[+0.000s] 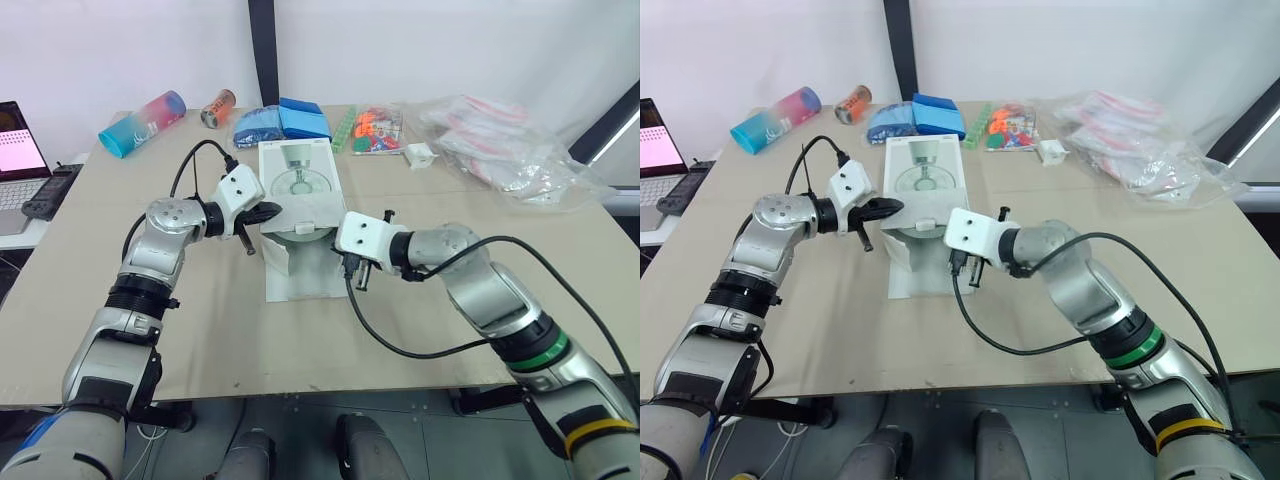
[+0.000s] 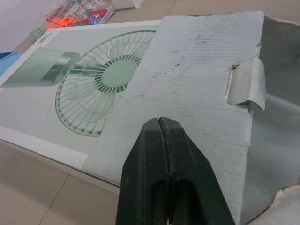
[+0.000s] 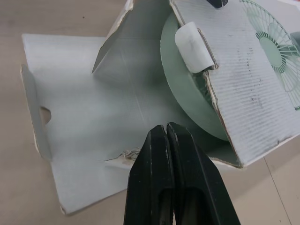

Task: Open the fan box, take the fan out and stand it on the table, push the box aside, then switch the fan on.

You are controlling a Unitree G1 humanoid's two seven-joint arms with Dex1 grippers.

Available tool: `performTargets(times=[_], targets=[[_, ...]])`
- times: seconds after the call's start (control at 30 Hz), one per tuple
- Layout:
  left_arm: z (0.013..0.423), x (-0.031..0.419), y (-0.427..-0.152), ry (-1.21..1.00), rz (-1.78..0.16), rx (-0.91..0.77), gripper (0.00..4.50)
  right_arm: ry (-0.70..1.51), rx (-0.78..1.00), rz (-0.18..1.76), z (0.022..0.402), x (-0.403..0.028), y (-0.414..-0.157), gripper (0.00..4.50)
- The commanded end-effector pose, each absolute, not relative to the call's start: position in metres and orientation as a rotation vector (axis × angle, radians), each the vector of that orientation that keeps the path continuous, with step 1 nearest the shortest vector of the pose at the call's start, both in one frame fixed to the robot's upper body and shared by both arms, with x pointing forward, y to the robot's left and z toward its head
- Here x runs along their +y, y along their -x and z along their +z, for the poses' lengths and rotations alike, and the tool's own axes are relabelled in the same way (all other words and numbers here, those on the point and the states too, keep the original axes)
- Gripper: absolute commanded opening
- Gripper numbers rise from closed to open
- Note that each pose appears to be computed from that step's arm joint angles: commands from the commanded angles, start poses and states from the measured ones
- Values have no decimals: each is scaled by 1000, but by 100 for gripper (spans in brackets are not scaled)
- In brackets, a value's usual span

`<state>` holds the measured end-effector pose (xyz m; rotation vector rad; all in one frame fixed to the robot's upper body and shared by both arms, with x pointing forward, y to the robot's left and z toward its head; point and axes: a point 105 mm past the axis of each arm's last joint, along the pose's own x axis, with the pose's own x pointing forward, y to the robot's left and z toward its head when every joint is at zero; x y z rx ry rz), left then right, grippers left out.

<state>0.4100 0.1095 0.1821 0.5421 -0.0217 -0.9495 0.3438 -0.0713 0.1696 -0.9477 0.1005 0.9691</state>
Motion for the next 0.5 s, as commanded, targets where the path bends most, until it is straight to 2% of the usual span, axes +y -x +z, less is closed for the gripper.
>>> performTargets(times=[0.03,0.5], targets=[[193,110,-410,-542,-942,-58,0,1014,31,971,187,-77,-339,4],[192,113,-409,-550,-941,-51,0,1121,114,834,175,-116,-366,4]])
